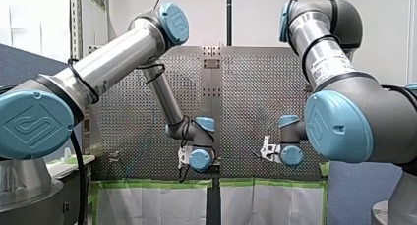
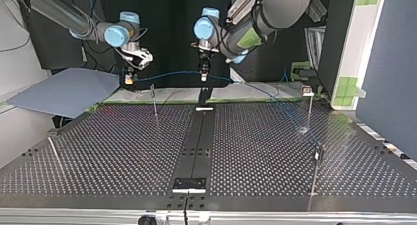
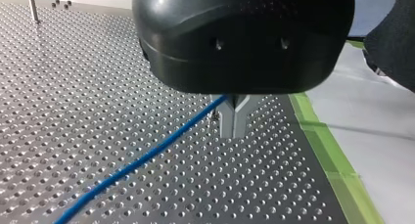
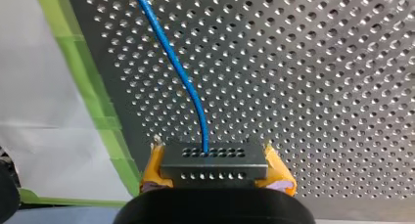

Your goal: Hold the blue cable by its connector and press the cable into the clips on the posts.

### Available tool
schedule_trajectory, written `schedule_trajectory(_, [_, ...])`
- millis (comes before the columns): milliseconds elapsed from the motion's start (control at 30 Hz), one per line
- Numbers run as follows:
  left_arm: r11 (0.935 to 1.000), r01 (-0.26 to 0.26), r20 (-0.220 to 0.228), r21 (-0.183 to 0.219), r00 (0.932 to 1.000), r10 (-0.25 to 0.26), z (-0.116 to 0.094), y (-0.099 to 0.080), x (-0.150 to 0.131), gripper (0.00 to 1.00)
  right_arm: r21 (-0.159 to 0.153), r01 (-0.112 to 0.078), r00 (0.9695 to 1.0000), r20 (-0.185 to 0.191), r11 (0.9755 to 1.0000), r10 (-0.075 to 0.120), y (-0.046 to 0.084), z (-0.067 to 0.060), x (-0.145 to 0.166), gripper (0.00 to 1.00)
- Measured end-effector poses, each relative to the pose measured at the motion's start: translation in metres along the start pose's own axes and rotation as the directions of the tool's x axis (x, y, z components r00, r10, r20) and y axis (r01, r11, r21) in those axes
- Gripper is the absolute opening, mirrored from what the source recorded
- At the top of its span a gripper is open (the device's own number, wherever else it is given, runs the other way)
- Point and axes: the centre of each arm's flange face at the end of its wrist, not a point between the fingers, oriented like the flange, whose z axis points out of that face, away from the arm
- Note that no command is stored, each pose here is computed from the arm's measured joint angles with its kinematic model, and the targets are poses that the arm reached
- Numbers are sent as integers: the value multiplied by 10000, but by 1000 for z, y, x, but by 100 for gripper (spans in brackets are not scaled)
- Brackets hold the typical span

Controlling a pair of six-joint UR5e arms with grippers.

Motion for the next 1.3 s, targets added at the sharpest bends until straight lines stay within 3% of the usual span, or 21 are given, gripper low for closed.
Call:
schedule_trajectory(267, [9998,76,-71,178,9999,-75,6,-23,20,0,-192,-34,10000,-21,9998,34,20,16,-2,2])
schedule_trajectory(533, [9988,338,225,368,9991,-346,14,-52,21,0,-447,-8,9993,374,9990,25,37,34,-25,2])
schedule_trajectory(933, [9967,-127,-543,797,9984,170,8,-90,68,0,-469,-190,9998,79,9987,194,59,63,-16,2])
schedule_trajectory(1300, [9979,196,-129,610,9997,-188,28,-113,47,0,-502,-234,9997,1,9985,234,71,69,-12,2])
